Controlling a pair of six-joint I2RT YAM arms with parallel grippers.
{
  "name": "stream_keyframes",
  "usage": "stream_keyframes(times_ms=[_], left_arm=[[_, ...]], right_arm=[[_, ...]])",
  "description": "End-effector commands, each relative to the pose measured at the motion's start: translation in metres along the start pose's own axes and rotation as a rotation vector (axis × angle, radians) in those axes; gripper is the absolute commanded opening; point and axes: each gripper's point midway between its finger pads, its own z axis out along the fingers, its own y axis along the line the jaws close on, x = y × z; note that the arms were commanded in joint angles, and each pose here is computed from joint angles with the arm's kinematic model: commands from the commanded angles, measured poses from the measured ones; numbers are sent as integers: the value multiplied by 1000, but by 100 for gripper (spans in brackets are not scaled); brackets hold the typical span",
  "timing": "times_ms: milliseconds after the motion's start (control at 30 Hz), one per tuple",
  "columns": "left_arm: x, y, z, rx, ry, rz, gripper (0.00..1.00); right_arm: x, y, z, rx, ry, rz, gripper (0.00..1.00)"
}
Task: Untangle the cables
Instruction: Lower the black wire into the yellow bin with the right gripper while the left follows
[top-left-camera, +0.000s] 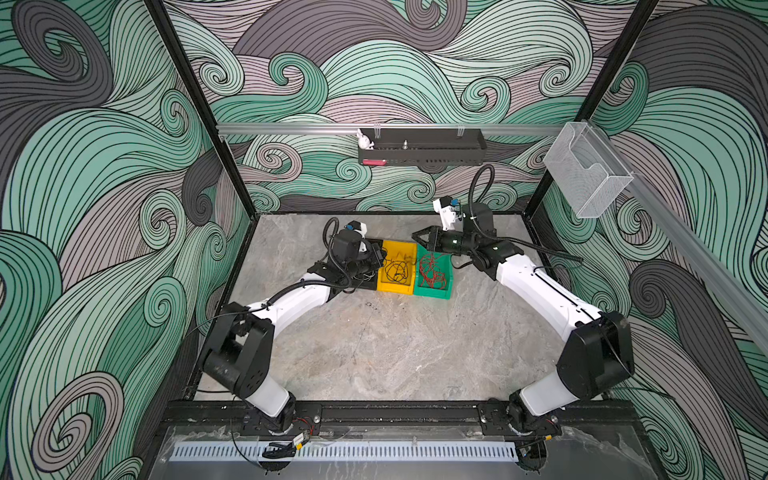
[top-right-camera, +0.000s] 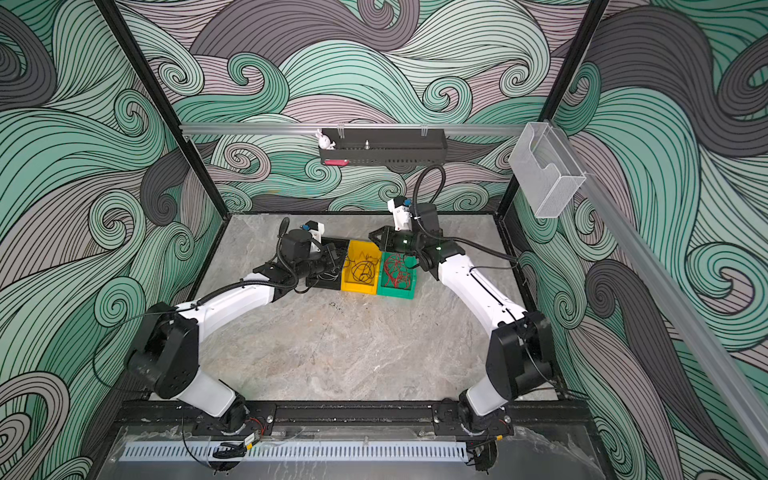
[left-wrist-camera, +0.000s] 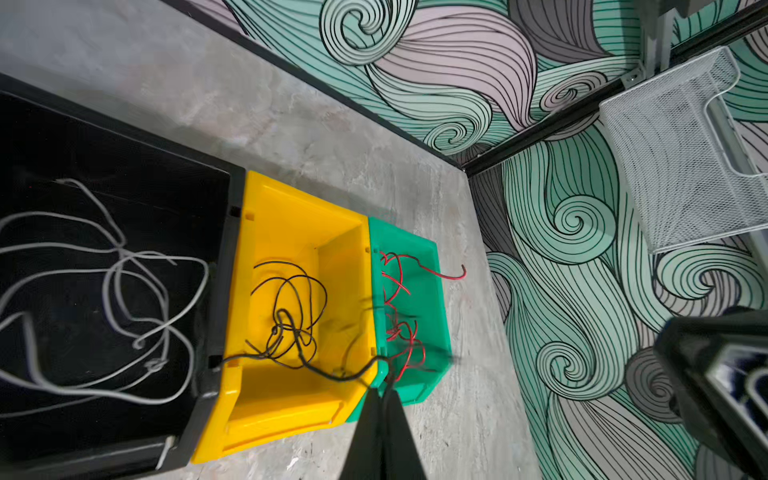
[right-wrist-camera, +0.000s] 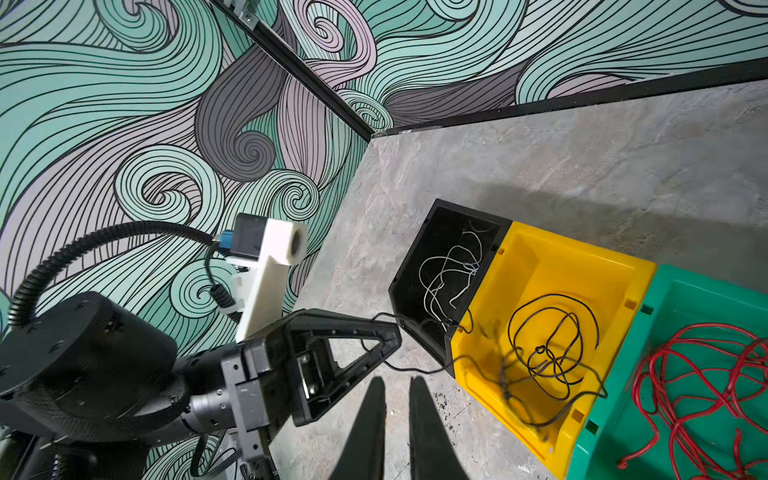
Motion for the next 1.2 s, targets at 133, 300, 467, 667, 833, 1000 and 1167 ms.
stream_keyframes(times_ms=[133,300,467,667,833,1000,1167], left_arm=[[-6,-15,37,136,41,-36,0],[3,3,61,99,67,-60,0],[15,9,82,90,113,-76,0],[34,12,109,76,178,-63,0],[45,2,116,54,216,-12,6],[42,17,106,-27,217,-13,33],[24,20,78,-99,147,19,68]], right_arm=[[-15,0,12,-36,-7,3,14],[-9,-10,19,-25,16,20,14],[-2,-19,22,-15,30,35,15],[5,-27,23,-11,38,55,15],[7,-31,19,-5,39,60,16],[9,-32,12,0,32,63,16],[11,-30,5,2,27,62,16]])
